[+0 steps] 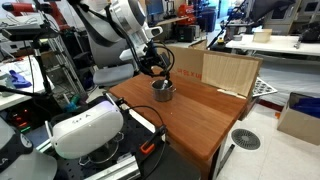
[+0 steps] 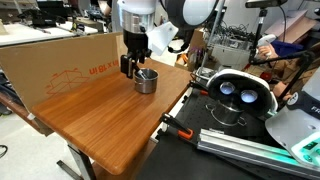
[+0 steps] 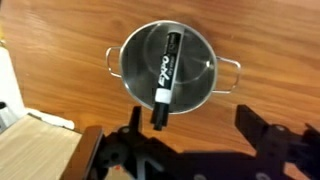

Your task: Pick the marker and put it in the pot

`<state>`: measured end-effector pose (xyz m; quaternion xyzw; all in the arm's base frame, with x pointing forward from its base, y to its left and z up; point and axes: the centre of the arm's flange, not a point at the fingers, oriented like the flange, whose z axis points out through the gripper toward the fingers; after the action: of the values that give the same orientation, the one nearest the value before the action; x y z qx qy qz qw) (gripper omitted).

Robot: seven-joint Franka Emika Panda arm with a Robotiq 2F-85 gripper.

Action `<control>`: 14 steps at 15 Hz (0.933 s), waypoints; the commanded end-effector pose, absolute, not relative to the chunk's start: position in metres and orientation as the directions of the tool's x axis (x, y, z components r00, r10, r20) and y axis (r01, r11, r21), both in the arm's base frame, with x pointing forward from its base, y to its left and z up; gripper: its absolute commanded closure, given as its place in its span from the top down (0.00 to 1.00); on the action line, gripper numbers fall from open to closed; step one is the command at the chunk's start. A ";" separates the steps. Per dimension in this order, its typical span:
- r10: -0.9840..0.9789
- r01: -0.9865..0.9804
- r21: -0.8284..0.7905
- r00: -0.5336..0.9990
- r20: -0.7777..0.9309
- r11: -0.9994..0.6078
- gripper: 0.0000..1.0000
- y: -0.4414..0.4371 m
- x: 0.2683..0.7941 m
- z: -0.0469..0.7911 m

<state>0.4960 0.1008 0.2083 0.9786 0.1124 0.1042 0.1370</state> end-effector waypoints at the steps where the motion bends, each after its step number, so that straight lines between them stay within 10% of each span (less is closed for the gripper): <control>1: 0.270 0.228 0.244 0.950 0.155 -0.943 1.00 0.100 0.495 0.228; 14: 0.360 0.354 0.086 0.931 0.058 -0.931 1.00 0.081 0.476 0.359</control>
<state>0.4838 0.0906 0.3301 0.9816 0.1724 0.0637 0.0517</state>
